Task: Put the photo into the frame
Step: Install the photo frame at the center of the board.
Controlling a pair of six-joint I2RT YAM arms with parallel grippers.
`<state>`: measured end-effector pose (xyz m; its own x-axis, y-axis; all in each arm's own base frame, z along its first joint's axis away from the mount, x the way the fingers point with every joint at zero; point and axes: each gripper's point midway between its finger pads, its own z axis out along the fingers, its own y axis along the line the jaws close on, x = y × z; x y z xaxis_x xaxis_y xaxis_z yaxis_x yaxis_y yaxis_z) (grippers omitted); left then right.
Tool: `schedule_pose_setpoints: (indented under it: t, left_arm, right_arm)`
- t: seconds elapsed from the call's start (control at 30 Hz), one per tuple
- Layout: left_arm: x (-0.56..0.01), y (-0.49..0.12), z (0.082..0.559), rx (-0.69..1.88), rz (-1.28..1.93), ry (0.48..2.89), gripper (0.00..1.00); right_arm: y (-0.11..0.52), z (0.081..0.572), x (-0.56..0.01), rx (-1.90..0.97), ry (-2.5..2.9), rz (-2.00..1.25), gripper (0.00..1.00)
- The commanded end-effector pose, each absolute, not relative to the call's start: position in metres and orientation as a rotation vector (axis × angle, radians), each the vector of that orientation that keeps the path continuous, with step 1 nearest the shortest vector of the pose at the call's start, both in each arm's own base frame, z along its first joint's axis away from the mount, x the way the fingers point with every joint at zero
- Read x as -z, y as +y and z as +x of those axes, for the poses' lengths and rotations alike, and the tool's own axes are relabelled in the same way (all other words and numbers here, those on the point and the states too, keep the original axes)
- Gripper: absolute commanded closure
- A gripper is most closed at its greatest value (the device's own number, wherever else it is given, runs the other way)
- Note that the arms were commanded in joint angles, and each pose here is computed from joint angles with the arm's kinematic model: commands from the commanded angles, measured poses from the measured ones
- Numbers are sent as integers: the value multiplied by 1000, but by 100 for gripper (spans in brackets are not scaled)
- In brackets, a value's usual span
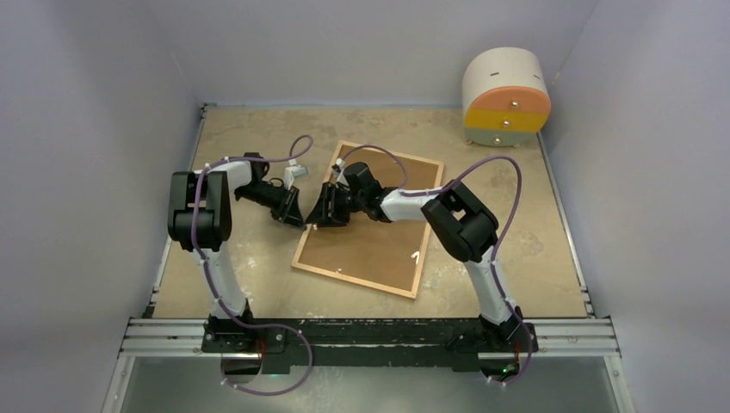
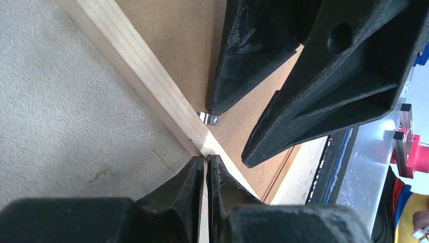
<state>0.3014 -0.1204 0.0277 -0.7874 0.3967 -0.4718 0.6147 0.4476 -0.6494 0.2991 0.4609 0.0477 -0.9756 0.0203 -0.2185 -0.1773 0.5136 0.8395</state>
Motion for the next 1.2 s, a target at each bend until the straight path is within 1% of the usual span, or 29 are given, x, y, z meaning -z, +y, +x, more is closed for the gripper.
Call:
schedule_pose_setpoints:
  t: [0.0, 0.2, 1.17]
  left_arm:
    - [-12, -112, 309, 1133, 956, 2441, 90]
    - [-11, -120, 306, 1136, 995, 2439, 91]
    - [-9, -121, 305, 1108, 1024, 2444, 91]
  right_arm:
    - [474, 291, -45, -1503, 2566, -157, 50]
    - [476, 289, -41, -1512, 2580, -159, 50]
    - [484, 280, -30, -1530, 2616, -188, 54]
